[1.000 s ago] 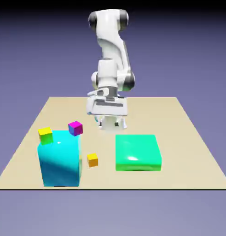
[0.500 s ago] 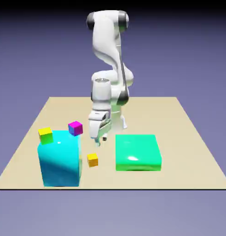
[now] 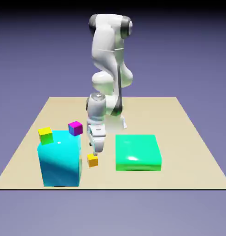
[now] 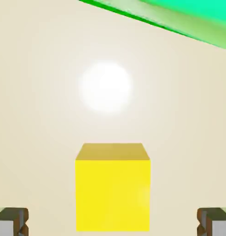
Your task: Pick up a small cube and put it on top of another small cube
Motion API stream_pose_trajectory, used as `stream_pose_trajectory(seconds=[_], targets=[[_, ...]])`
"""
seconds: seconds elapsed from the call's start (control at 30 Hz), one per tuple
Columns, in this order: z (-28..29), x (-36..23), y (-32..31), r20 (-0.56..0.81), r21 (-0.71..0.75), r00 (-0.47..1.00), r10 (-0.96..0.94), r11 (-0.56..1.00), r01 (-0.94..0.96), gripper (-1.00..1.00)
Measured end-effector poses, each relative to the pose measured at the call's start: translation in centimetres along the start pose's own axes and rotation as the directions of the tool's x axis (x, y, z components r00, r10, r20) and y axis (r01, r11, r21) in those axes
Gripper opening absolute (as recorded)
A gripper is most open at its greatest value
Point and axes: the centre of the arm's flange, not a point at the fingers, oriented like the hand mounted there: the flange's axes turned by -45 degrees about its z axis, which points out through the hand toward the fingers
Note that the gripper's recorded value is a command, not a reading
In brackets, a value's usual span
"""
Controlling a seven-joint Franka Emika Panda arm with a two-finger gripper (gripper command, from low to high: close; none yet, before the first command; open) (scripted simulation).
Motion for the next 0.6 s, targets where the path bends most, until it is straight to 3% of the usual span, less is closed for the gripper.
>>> stream_pose_trajectory(seconds=[0.23, 0.27, 0.6], targets=[[5.0, 0.5, -0.2, -0.009, 0.001, 1.0, 0.002, 1.0, -0.002, 0.0], [5.2, 0.5, -0.2, -0.01, 0.001, 1.0, 0.003, 1.0, -0.003, -1.0], [-0.4, 0.0, 0.0, -0.002, 0.001, 1.0, 0.001, 1.0, -0.001, -1.0]])
